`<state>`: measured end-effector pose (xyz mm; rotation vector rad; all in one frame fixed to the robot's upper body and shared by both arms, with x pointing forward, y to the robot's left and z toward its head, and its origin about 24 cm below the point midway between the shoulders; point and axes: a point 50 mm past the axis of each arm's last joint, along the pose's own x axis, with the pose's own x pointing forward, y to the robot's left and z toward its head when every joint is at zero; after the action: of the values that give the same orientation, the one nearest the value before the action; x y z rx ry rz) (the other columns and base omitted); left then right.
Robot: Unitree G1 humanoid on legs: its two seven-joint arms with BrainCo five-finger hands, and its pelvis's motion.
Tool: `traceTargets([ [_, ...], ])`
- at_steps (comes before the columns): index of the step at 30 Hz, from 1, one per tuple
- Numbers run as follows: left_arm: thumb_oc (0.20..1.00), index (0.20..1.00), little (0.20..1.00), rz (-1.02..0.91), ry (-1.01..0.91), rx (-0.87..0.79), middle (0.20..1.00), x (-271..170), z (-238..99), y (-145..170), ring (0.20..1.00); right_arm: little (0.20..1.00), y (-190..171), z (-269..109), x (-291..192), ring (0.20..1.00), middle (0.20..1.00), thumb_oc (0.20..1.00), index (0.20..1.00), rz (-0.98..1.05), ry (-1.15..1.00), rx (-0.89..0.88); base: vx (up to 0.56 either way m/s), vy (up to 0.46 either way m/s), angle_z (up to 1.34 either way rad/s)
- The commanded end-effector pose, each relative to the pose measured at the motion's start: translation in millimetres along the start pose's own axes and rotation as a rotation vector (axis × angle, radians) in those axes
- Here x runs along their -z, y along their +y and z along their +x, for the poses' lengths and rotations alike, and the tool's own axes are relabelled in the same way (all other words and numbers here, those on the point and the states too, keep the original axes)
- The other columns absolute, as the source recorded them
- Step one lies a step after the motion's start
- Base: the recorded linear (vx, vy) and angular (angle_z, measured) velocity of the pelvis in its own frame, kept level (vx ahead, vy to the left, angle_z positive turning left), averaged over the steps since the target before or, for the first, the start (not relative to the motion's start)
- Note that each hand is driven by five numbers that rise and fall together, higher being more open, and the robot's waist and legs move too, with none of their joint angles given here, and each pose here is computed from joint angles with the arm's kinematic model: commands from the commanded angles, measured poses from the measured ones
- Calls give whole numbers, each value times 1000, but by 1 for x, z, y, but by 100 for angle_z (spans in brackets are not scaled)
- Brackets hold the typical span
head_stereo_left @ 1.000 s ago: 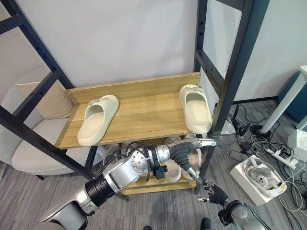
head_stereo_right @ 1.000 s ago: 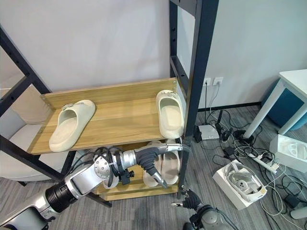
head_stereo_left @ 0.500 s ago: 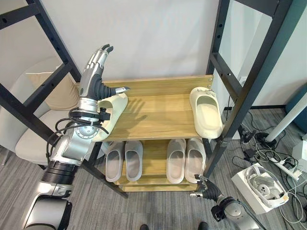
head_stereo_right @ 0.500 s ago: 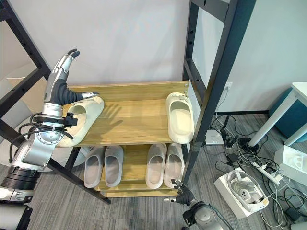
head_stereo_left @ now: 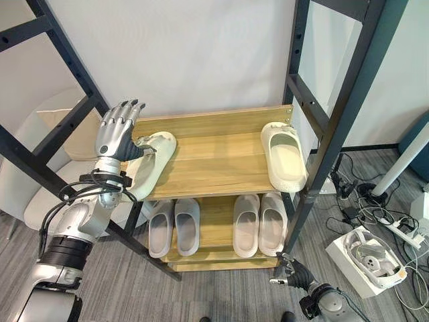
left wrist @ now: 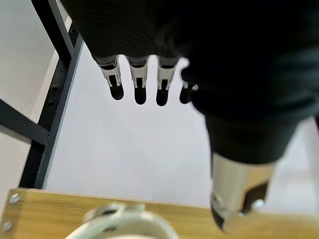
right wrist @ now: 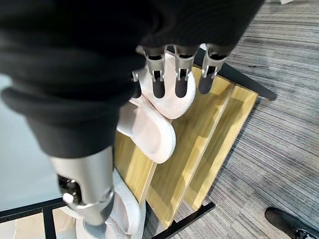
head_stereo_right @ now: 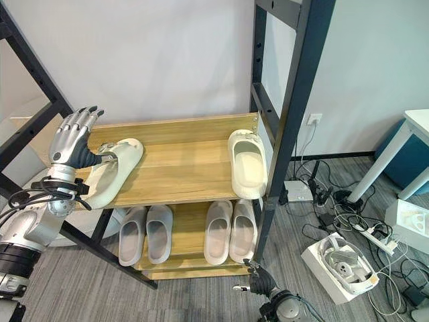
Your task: Arrange the slippers neatly on the shoe rack.
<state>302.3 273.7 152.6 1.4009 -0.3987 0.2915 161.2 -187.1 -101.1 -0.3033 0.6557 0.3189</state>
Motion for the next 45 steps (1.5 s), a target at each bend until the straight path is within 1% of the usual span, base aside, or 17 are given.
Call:
traceTargets([
  [1,1000,1000,1000,153,-6,-92,1000,18,18,42,1000,1000,4,8,-25,1000,1000,1000,1000,45,-120,8,0,0,0],
  [3,1000,1000,1000,220,32,-55,1000,31,15,41,1000,1000,3,6,-23,1000,1000,1000,1000,41,-118,11,0,0,0],
  [7,1000,1000,1000,276,45,-34,1000,36,18,39,1000,1000,1,5,-23,1000,1000,1000,1000,36,-121,15,0,0,0],
  [9,1000,1000,1000,350,54,-1,1000,39,27,35,1000,1000,-1,4,-24,1000,1000,1000,1000,25,-133,21,16,5,-6],
  [15,1000,1000,1000,381,59,27,1000,34,42,27,1000,1000,-6,2,-24,1000,1000,1000,1000,15,-133,40,6,8,-6],
  [18,1000,1000,1000,382,66,29,1000,25,56,20,1000,1000,-8,2,-26,1000,1000,1000,1000,11,-139,58,-3,14,-10],
  [21,1000,1000,1000,374,72,25,1000,22,60,17,1000,1000,-9,2,-27,1000,1000,1000,1000,11,-144,64,-6,8,-6],
  [22,736,736,736,367,75,20,736,20,63,16,736,1000,-10,2,-27,1000,1000,1000,1000,12,-145,67,-6,5,-3],
  [23,200,200,200,354,73,19,200,16,66,15,200,1000,-10,1,-27,1000,1000,1000,1000,10,-145,72,0,0,0],
  [29,200,200,200,312,57,21,200,9,69,11,200,1000,-6,0,-24,1000,1000,1000,1000,24,-139,64,11,-9,-8],
  [35,200,200,200,260,-9,-32,200,-8,73,15,200,1000,-5,0,-25,1000,1000,1000,1000,34,-144,62,0,0,0],
  [38,200,200,200,226,-67,-87,200,-27,82,22,200,1000,-4,1,-27,1000,1000,1000,1000,32,-148,59,-2,-13,0],
  [39,200,200,200,226,-68,-87,200,-27,82,22,200,1000,-4,1,-27,1000,1000,1000,1000,33,-149,59,-14,-37,-3],
  [42,200,200,200,227,-146,-93,200,-57,100,24,200,1000,-4,1,-26,1000,1000,1000,1000,32,-139,56,-11,-38,-1],
  [45,200,200,200,246,-188,-80,200,-78,112,21,200,1000,-5,2,-26,1000,1000,1000,1000,28,-138,57,-3,-51,0],
])
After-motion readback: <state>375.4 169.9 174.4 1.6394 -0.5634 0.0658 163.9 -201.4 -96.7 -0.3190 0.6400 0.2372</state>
